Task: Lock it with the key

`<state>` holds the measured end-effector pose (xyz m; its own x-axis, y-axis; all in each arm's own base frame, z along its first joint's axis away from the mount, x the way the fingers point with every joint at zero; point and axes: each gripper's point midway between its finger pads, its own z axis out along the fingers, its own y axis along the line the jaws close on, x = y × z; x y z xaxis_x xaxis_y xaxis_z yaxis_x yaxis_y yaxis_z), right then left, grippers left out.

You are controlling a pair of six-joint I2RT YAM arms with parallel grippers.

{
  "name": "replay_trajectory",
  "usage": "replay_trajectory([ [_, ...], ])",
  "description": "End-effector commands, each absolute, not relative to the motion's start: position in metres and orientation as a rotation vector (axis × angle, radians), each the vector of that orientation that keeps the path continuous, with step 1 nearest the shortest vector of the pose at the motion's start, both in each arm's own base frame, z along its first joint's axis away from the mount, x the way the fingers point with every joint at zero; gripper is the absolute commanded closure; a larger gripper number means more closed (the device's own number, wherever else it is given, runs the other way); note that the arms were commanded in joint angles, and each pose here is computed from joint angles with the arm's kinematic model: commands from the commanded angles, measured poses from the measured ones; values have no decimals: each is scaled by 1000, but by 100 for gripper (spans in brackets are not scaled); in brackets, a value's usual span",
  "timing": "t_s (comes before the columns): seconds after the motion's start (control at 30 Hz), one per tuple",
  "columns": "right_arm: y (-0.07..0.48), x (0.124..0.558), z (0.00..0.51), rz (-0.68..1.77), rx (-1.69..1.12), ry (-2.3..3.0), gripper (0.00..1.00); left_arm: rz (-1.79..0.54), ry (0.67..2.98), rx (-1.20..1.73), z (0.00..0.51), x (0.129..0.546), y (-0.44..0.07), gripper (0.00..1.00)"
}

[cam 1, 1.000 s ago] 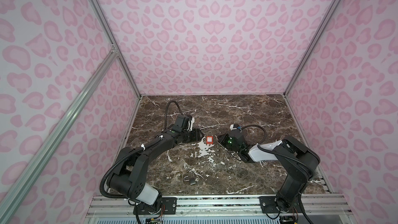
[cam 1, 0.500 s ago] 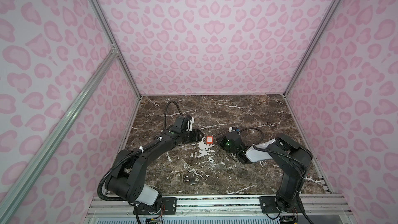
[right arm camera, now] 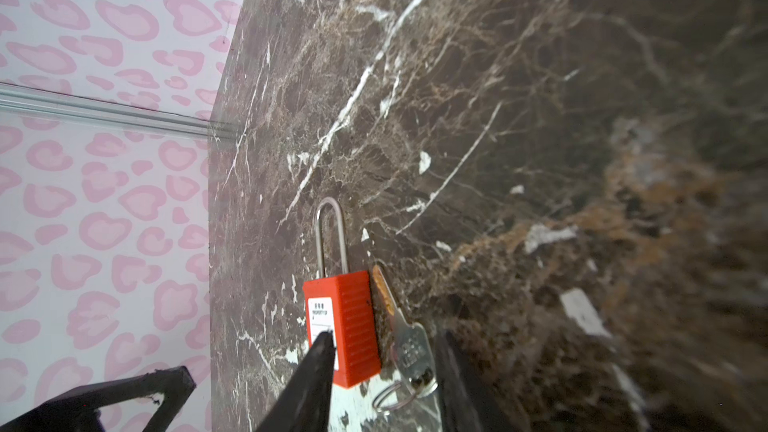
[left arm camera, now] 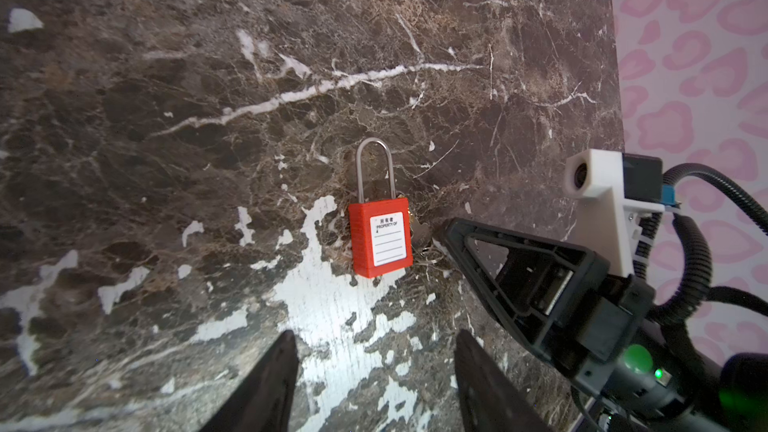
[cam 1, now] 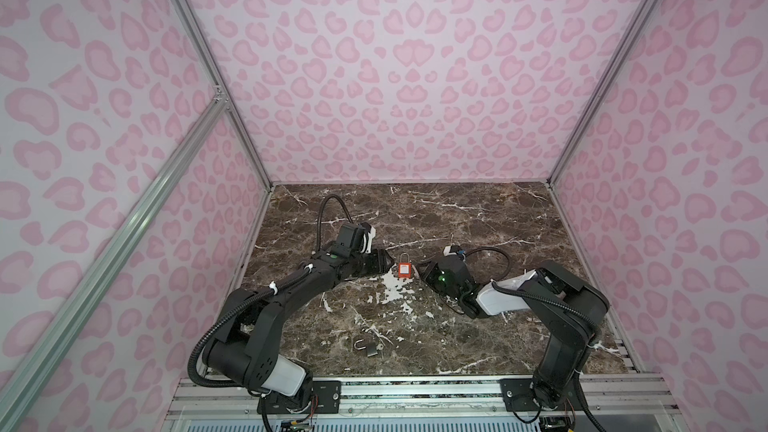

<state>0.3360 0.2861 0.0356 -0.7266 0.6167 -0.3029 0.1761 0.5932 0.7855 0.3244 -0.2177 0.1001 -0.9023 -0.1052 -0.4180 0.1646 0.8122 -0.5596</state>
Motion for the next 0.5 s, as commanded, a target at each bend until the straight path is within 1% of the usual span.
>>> replay_trajectory([
  [0.0,291,335,35,1075,621,2254,58,-862,2517,56,111,330,-222,38],
  [0.23,305,335,39,1176,625,2248,59,-863,2517,60,112,329,-224,38],
  [0.47,288,337,42,1138,669,2217,59,-862,2512,59,114,329,-224,38],
])
